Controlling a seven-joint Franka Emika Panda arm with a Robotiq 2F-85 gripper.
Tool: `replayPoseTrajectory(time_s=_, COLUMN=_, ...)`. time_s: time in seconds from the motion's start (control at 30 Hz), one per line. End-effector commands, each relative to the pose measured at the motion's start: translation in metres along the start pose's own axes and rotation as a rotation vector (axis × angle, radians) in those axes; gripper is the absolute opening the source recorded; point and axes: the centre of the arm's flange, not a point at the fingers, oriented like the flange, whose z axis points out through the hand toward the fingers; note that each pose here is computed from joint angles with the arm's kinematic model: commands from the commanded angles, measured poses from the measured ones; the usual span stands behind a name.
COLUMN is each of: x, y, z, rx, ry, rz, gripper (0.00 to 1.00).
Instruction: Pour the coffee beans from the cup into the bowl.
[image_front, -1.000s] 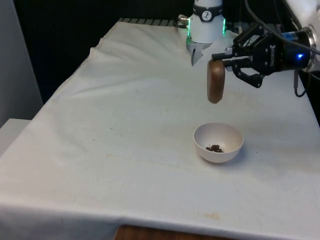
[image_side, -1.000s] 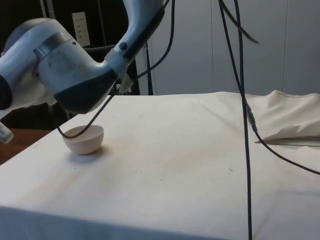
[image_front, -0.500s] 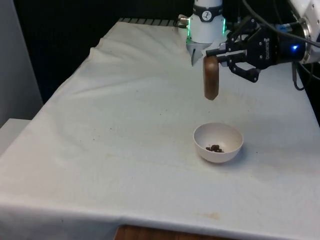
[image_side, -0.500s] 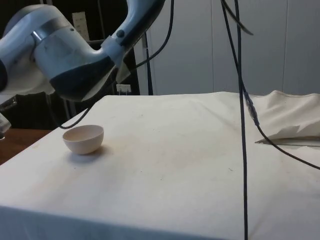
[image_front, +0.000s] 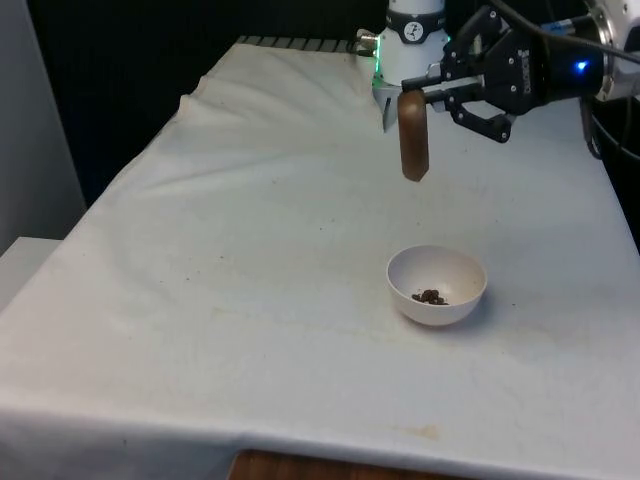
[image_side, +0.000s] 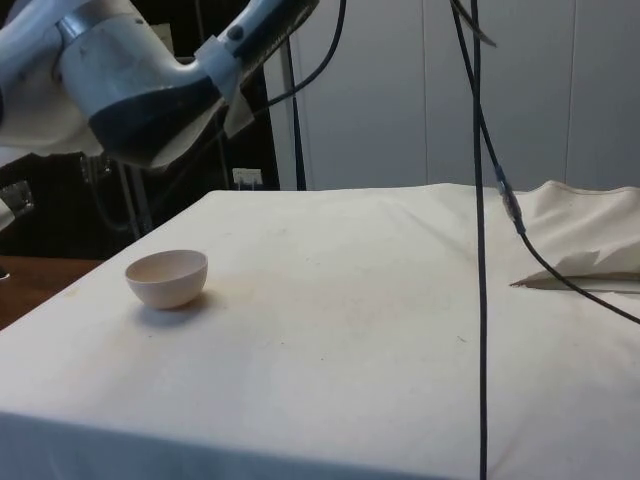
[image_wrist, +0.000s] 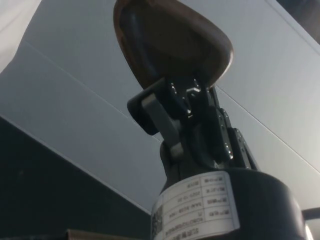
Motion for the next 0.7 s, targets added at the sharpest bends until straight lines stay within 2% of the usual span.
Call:
replayPoseTrajectory(time_s=0.0, x=0.0, y=0.005, z=-0.001, rx=0.02, ry=-0.001, rz=-0.003, gripper=0.0)
replayPoseTrajectory(time_s=0.27, x=0.001, y=0.021, z=0.0, rx=0.04, ry=-0.03, rz=0.013, gripper=0.0)
replayPoseTrajectory(time_s=0.3, x=0.002, y=0.018, z=0.0, rx=0.025, ry=-0.031, rz=0.014, gripper=0.0)
replayPoseTrajectory(time_s=0.33, x=0.001, y=0.023, z=0.0, rx=0.044, ry=-0.034, rz=0.013, gripper=0.0)
replayPoseTrajectory(time_s=0.4, x=0.001, y=0.027, z=0.0, rx=0.053, ry=-0.045, rz=0.018, gripper=0.0)
replayPoseTrajectory(time_s=0.6, x=0.0, y=0.038, z=0.0, rx=0.071, ry=-0.065, rz=0.025, gripper=0.0)
replayPoseTrajectory(time_s=0.63, x=0.001, y=0.036, z=0.001, rx=0.056, ry=-0.068, rz=0.026, gripper=0.0)
replayPoseTrajectory(time_s=0.67, x=0.001, y=0.04, z=0.0, rx=0.073, ry=-0.069, rz=0.028, gripper=0.0)
